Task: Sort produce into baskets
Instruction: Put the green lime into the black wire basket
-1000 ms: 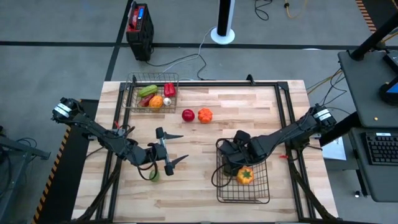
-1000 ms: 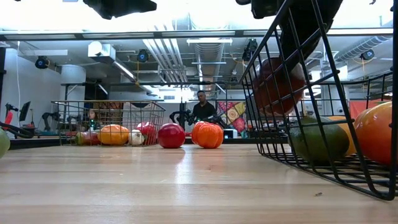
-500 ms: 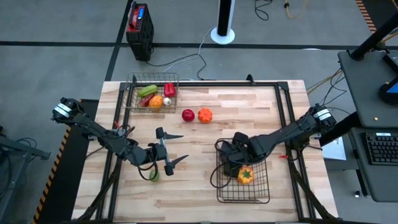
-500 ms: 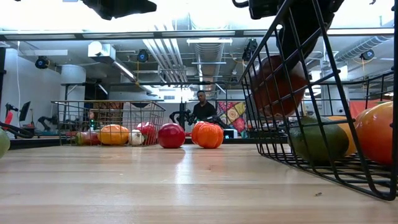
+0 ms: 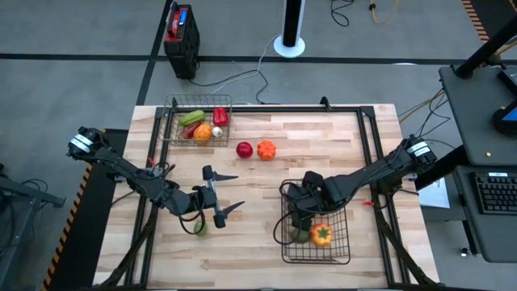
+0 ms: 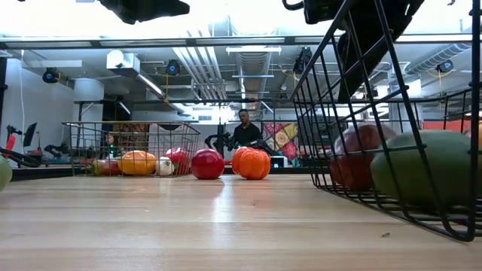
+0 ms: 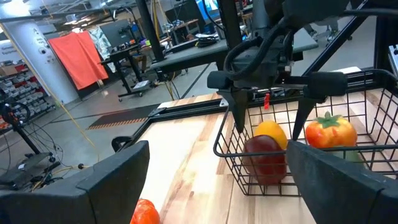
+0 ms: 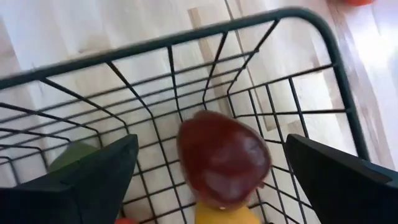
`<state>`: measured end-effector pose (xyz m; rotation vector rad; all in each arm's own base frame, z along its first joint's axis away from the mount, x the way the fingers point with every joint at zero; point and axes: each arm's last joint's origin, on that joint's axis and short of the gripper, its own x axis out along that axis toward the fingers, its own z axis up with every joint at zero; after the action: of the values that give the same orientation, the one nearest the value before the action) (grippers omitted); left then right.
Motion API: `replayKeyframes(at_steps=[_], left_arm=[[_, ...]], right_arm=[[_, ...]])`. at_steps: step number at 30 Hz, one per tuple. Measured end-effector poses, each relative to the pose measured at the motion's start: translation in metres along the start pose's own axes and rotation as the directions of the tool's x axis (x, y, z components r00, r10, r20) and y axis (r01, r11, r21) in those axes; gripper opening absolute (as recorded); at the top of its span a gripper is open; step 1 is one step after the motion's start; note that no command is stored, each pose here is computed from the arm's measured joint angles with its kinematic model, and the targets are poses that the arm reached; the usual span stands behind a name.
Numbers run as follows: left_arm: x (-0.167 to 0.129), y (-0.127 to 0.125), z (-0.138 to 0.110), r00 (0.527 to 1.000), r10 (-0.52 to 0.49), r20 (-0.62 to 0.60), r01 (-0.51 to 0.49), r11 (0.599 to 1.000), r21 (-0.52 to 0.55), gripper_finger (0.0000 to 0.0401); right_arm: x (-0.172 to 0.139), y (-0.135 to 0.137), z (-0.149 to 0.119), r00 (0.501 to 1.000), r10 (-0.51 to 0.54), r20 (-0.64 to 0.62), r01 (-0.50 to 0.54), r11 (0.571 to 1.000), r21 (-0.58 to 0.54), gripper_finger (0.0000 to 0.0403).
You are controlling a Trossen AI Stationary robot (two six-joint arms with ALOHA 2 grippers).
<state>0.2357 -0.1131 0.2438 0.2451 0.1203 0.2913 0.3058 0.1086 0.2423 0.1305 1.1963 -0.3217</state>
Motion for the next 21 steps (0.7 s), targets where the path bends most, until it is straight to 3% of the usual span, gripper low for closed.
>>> replayKeyframes(at_steps=[9,14,17,21], left_arm=[[0.000,-0.003,0.003,0.999,-0.017,-0.047,0.018,1.000,0.025,0.0359],[-0.002,-0.005,0.016,0.969,-0.037,-0.246,0.049,0.998,0.044,0.0359],[-0.008,-0.002,0.023,0.900,-0.093,-0.426,0.110,0.994,0.014,0.0359],[-0.018,-0.002,0.022,0.737,-0.216,-0.640,0.205,0.974,-0.093,0.0359]], right_arm=[[-0.026,0.002,0.015,0.996,0.052,0.077,-0.052,0.999,0.004,0.0400],[-0.031,0.005,0.021,0.989,0.083,0.122,-0.084,0.996,0.000,0.0400],[-0.031,0.006,0.022,0.986,0.095,0.139,-0.092,0.995,-0.030,0.0400],[-0.030,0.006,0.022,0.986,0.093,0.137,-0.085,0.994,-0.063,0.0400]])
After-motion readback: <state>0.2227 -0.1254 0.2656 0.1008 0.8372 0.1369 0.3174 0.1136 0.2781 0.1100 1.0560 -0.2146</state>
